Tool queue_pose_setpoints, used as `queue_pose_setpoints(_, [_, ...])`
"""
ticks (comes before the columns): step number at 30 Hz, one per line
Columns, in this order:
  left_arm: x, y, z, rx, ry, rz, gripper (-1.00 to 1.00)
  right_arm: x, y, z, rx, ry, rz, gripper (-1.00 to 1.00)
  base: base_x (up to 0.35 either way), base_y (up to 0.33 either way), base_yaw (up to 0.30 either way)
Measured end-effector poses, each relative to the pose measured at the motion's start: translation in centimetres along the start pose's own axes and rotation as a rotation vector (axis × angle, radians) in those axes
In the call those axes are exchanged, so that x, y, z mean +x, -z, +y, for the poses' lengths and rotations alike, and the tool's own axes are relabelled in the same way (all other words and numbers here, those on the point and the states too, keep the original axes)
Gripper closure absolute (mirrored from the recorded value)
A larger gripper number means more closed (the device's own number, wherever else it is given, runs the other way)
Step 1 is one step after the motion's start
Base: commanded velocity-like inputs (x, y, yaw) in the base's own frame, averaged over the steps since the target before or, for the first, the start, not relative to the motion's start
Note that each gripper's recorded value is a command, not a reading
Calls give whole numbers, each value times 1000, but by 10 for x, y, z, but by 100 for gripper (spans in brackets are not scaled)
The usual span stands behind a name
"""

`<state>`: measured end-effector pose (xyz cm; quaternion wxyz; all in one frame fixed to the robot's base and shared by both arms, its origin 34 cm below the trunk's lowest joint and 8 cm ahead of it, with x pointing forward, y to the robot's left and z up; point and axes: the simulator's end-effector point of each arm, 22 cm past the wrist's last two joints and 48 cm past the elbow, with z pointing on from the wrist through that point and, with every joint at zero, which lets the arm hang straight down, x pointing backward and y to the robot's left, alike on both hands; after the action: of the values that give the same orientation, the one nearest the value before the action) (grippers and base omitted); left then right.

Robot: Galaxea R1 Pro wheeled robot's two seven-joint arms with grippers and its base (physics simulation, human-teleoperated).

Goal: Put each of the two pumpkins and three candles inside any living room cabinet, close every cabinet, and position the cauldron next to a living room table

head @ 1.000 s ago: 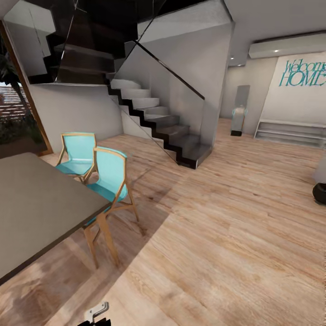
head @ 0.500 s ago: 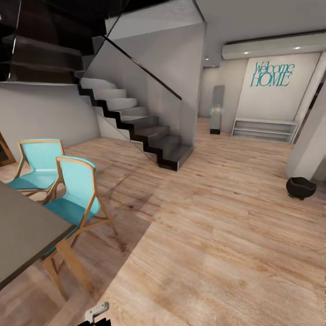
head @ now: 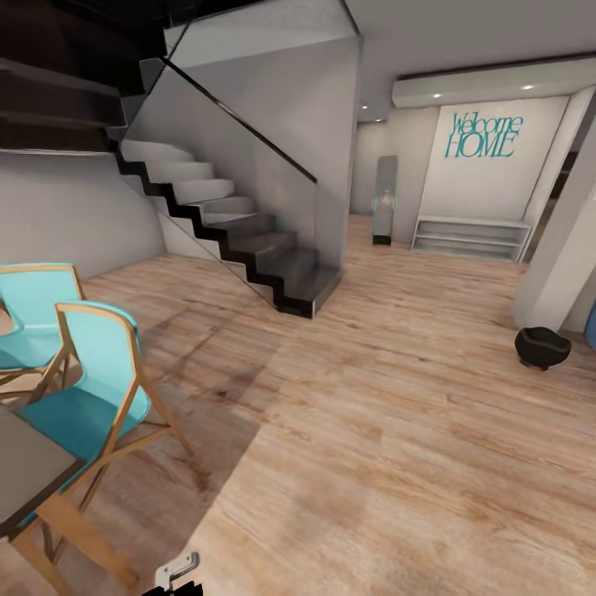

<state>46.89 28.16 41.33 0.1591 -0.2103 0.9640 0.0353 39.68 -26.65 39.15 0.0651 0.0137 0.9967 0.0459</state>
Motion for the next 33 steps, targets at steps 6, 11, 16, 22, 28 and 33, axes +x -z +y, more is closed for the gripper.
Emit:
queue_pose_setpoints(6, [0, 0, 0, 0, -1, 0, -100, 0, 0, 0, 0, 1, 0, -100, 332, -72, 0])
queue_pose_setpoints(11, [0, 0, -1, 0, -1, 0, -100, 0, 0, 0, 0, 1, 0, -100, 332, -72, 0])
queue_pose_setpoints(16, [0, 0, -1, 1, -1, -1, -100, 0, 0, 0, 0, 2, -1, -100, 332, -72, -89])
queue_pose_setpoints(22, [-3, 2, -1, 2, 1, -6, -100, -3, 2, 0, 0, 1, -7, -100, 332, -72, -158])
queue_pose_setpoints(28, [-3, 2, -2, 3, 0, -7, -100, -3, 2, 0, 0, 1, -9, -100, 332, -72, -26])
queue_pose_setpoints(33, [-3, 2, -2, 4, 0, -7, -100, -3, 2, 0, 0, 0, -10, -100, 332, -72, -3])
